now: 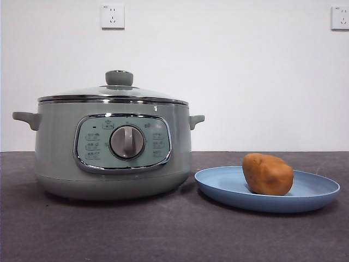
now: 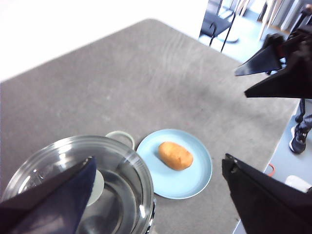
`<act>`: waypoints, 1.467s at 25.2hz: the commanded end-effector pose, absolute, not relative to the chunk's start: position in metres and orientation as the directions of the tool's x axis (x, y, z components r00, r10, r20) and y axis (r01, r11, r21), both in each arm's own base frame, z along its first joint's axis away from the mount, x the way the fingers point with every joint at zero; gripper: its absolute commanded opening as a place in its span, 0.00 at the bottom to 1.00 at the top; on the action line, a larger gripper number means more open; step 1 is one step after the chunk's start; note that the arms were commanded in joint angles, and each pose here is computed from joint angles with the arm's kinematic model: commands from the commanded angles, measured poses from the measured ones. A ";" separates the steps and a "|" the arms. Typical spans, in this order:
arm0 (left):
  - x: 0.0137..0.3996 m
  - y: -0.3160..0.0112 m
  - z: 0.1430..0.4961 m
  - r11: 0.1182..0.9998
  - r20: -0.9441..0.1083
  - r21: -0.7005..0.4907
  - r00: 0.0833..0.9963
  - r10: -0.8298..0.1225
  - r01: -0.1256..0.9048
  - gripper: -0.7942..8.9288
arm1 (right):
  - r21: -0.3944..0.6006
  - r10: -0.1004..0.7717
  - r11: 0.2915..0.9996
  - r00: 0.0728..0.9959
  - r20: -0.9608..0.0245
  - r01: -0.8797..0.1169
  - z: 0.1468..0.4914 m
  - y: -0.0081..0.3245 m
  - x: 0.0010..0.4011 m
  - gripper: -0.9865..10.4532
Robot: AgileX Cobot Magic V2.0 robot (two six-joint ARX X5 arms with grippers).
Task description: Take the potato out from the steamer,put the potato on the plate,close the lid
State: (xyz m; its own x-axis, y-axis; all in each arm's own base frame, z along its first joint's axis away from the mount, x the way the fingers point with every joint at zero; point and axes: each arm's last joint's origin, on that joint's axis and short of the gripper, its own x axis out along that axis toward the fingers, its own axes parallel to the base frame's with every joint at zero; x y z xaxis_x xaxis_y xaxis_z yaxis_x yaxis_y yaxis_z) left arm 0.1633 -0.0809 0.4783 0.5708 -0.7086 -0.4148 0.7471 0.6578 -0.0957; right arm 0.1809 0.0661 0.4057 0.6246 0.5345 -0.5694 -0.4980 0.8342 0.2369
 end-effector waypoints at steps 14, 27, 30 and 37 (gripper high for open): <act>0.139 -0.071 0.479 0.653 -0.443 -0.072 0.562 -0.698 0.754 0.08 | 0.200 0.557 0.823 0.687 -0.466 -0.532 0.426 0.055 0.143 0.09; 0.139 -0.071 0.479 0.653 -0.446 -0.075 0.561 -0.698 0.754 0.08 | 0.200 0.558 0.823 0.687 -0.466 -0.532 0.426 0.055 0.143 0.09; 0.136 -0.070 0.480 0.652 -0.443 -0.068 0.563 -0.698 0.755 0.08 | 0.200 0.557 0.823 0.687 -0.466 -0.532 0.426 0.055 0.143 0.09; 0.122 -0.058 0.473 0.651 -0.325 0.047 0.628 -0.707 0.757 0.08 | 0.200 0.557 0.823 0.687 -0.466 -0.532 0.426 0.055 0.143 0.09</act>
State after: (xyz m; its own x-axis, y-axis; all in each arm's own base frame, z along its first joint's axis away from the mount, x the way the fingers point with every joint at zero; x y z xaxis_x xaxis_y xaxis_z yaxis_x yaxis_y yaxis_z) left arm 0.1182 -0.0578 0.4807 0.6291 -0.7067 -0.3236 0.7517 0.6591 0.0220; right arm 0.1434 0.0546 0.4249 0.6832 0.5588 -0.4700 -0.5359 0.8210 0.1971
